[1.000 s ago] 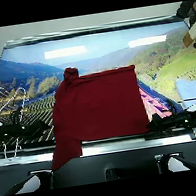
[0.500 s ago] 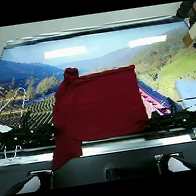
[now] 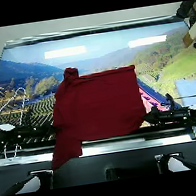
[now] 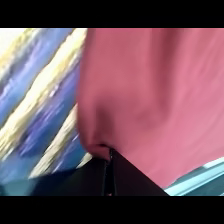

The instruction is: Fold the clothes and pants, and hang the long-sleeved shirts on hangers.

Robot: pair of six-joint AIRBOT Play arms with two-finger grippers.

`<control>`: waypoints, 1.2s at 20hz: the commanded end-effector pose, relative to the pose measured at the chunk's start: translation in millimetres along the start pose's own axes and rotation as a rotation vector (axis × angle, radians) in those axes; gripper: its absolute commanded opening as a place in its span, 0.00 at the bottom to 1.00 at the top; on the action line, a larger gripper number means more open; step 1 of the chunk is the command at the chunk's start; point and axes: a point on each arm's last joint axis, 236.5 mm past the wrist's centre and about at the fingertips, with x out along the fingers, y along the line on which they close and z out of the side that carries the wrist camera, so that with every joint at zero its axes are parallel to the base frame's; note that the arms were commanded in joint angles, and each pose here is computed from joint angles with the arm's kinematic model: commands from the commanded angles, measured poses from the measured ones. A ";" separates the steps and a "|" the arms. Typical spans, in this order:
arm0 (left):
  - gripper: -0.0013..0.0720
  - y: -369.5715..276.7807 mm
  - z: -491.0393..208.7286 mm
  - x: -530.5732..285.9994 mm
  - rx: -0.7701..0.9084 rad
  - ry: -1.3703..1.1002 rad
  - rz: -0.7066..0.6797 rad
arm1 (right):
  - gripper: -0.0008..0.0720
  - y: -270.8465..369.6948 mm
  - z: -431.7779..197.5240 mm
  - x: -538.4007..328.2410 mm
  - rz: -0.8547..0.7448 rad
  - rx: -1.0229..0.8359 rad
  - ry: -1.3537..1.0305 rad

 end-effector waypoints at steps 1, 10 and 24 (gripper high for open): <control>0.04 -38.2 32.0 -17.3 0.064 -0.081 -0.070 | 0.05 44.1 24.5 3.3 0.028 -0.174 -0.037; 0.04 -315.5 130.9 -263.8 0.684 -0.692 -0.217 | 0.05 397.4 126.3 -198.2 -0.021 -0.948 -0.794; 0.04 -341.9 -12.1 -486.6 0.721 -1.353 0.104 | 0.05 493.8 -81.6 -371.2 0.101 -1.098 -1.171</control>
